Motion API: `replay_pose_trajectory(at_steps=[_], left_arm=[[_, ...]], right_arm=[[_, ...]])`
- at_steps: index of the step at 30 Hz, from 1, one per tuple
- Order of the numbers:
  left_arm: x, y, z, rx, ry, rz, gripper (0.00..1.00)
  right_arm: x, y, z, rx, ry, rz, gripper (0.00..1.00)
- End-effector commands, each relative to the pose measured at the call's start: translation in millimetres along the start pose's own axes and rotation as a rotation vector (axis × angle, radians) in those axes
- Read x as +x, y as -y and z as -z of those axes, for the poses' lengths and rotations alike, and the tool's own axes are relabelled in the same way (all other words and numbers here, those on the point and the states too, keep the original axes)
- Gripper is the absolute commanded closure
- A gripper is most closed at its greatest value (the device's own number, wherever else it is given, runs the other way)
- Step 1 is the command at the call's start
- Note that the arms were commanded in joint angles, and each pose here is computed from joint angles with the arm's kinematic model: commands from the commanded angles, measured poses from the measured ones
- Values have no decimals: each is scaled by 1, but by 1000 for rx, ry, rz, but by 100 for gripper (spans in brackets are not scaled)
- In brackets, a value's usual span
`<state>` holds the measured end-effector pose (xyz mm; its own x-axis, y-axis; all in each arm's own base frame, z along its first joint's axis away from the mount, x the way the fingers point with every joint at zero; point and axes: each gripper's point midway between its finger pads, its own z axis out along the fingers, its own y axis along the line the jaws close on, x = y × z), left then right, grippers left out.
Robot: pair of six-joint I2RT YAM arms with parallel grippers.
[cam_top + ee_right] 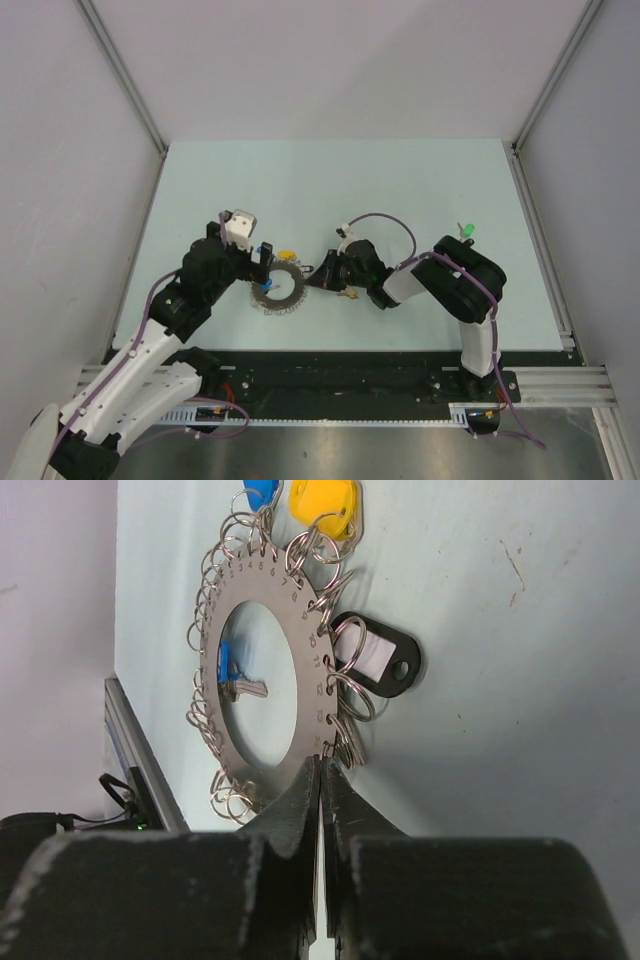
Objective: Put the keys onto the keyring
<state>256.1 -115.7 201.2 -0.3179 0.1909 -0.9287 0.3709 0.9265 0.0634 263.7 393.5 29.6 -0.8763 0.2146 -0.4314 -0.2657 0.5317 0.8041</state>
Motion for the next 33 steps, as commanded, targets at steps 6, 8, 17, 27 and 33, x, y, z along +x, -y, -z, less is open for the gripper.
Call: replay_pose_trajectory(at_steps=[6, 8, 17, 27, 33], left_arm=[[-8, 4, 0, 25, 25, 1, 0], [-9, 3, 1, 25, 32, 1, 0], [-22, -5, 13, -14, 111, 13, 0], [-52, 13, 33, 119, 281, -54, 0], [-80, 42, 55, 293, 409, -131, 0]], right_arm=[[-35, -48, 6, -66, 10, 309, 100], [-36, -53, 10, -63, -25, 367, 100], [-58, -83, 19, -57, -127, 769, 100], [-87, -141, 54, -142, -172, 1122, 100], [-106, -184, 100, -178, -126, 1281, 100]])
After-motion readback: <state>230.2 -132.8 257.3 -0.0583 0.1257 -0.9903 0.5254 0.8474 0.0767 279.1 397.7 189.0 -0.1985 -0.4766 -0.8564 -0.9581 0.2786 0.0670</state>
